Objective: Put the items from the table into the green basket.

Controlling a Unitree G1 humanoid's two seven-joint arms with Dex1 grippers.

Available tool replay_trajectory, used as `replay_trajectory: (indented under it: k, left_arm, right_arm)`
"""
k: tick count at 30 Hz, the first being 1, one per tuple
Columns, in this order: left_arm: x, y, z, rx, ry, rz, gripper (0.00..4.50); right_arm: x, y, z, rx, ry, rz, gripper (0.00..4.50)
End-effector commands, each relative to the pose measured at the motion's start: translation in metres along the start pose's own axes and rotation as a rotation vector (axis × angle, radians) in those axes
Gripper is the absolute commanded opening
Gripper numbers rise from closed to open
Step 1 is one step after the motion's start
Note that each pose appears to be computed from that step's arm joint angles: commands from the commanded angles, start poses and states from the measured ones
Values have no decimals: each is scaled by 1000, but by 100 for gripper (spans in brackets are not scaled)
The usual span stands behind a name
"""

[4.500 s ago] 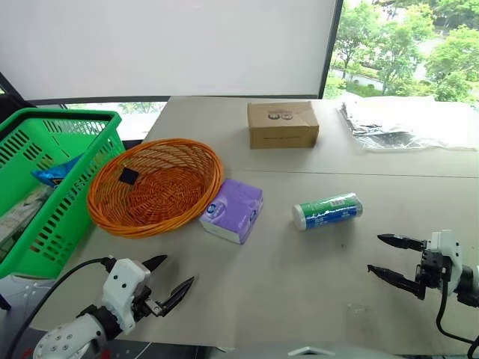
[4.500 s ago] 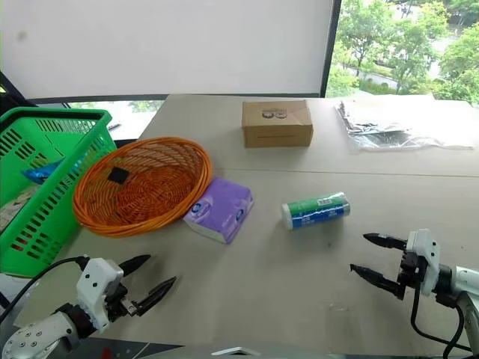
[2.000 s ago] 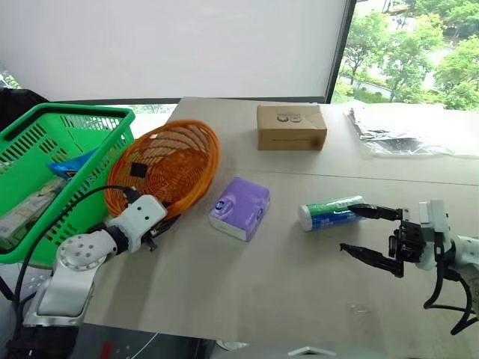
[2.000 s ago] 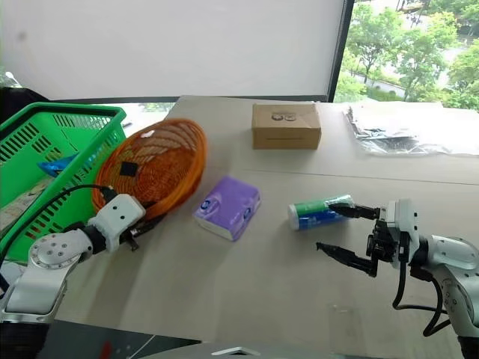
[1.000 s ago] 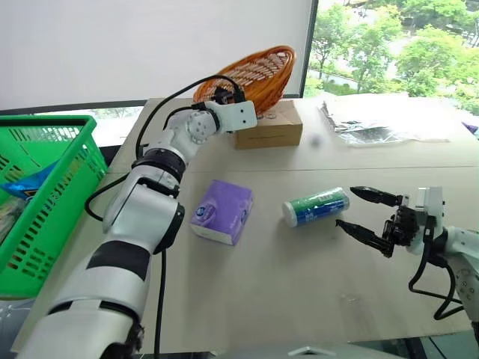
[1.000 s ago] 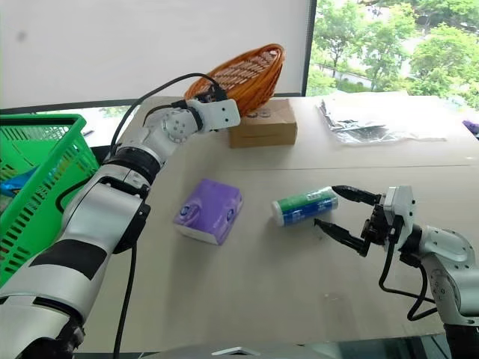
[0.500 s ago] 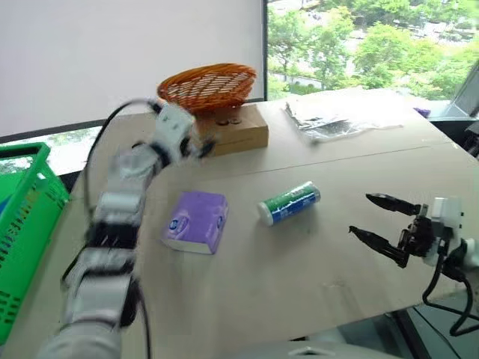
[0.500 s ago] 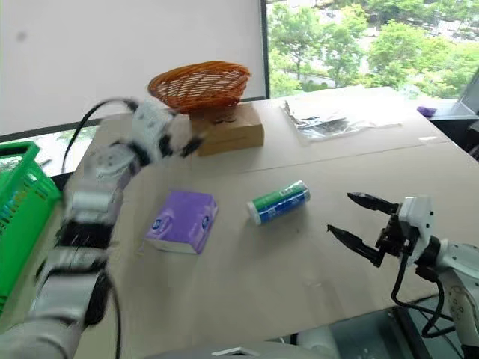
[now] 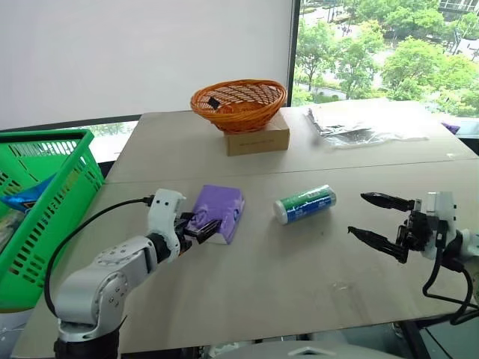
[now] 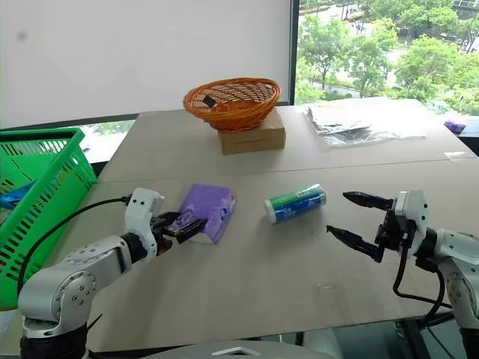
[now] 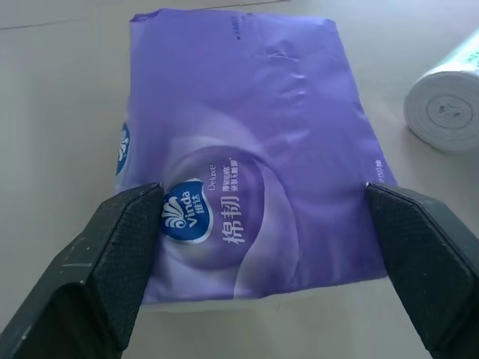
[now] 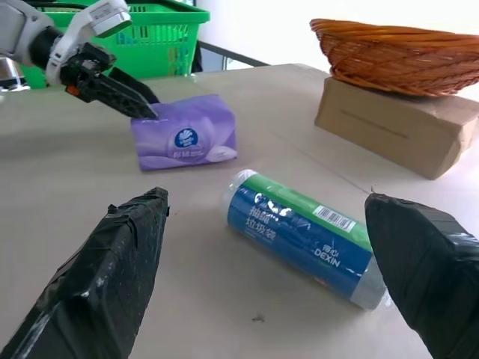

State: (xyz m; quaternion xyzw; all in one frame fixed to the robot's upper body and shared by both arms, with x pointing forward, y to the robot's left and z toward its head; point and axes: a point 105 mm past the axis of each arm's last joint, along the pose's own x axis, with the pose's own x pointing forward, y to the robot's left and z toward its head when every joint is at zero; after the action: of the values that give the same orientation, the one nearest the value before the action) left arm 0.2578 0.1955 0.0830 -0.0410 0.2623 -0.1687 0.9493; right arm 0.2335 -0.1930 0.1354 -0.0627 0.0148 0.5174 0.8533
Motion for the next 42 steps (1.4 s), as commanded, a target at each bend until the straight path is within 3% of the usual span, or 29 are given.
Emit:
replay_trajectory:
  k: [1, 9, 12, 18, 22, 30, 33, 36, 42]
  left_arm:
    - [1, 15, -13, -59, 33, 81, 438]
    - [6, 26, -26, -50, 45, 150, 438]
    - [7, 24, -35, -69, 71, 136, 360]
    - [11, 15, -41, -218, 71, 98, 143]
    - [12, 12, -36, -219, 60, 92, 67]
    - [-4, 15, 62, -26, -351, 119, 62]
    - [-32, 50, 117, 104, -464, 310, 62]
    - [-63, 85, 151, 203, -501, 507, 62]
    - [-160, 167, 176, 310, -477, 975, 62]
  right_arm:
    - [-4, 4, 5, 0, 12, 44, 450]
    - [-3, 7, 6, 22, 5, 45, 450]
    - [-2, 9, 7, 27, 0, 49, 450]
    - [0, 10, 8, 27, -8, 48, 450]
    - [1, 11, 6, 32, -7, 57, 450]
    - [13, 5, 21, 16, -74, 74, 450]
    - [29, 4, 35, 5, -128, 119, 450]
    - [45, 7, 46, 14, -184, 158, 450]
    - [78, 15, 71, 36, -243, 219, 450]
